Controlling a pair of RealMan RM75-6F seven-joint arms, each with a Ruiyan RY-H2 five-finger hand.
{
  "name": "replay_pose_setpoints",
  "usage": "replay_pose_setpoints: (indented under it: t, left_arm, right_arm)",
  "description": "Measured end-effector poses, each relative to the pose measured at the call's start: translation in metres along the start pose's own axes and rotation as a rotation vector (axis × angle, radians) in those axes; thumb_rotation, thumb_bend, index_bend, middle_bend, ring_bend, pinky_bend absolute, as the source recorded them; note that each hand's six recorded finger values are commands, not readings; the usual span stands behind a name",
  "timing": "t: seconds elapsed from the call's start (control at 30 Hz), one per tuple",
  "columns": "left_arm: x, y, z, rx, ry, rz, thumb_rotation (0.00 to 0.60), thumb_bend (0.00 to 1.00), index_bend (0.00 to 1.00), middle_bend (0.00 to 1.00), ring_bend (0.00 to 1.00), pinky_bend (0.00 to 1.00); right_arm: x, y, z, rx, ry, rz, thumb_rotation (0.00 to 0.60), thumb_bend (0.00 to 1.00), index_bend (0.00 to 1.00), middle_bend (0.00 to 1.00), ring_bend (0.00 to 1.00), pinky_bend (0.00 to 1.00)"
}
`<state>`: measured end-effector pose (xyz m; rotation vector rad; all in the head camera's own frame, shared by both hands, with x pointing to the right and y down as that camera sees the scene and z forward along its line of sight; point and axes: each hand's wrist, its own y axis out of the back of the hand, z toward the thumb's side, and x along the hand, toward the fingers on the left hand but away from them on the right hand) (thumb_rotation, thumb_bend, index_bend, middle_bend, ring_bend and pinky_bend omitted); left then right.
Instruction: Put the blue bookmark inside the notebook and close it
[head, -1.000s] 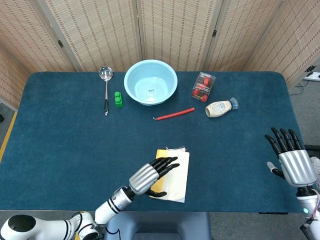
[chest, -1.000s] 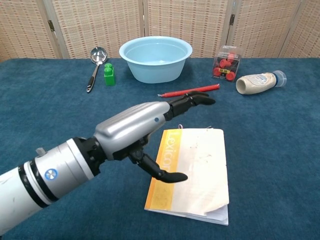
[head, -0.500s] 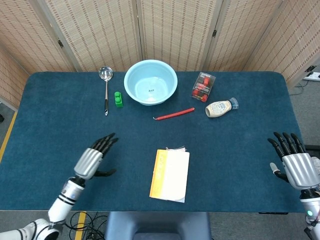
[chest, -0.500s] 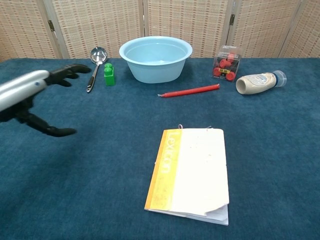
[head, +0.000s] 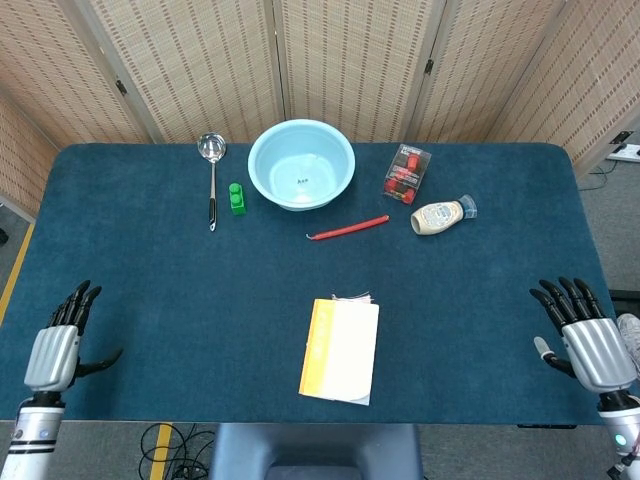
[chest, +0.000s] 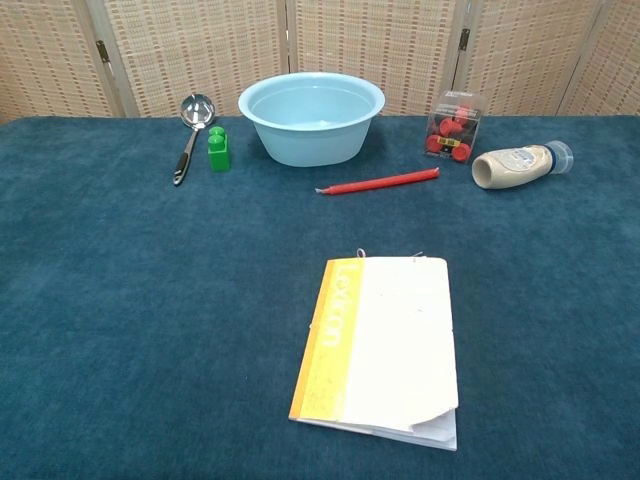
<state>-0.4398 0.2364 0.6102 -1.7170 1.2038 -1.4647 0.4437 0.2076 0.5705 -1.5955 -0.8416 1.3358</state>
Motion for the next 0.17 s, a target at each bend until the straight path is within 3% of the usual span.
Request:
replay_pose_setpoints:
  t: [0.17]
  left_arm:
    - [-0.028,0.003,-0.006,0.049,0.036,-0.004,0.600,0.19,0.09,0.02,0.10,0.17]
  right_arm:
    - [0.012,-0.001,-0.004,-0.012,-0.035,-0.004,0.600,0.29,0.16,0.12,0.00,0.05]
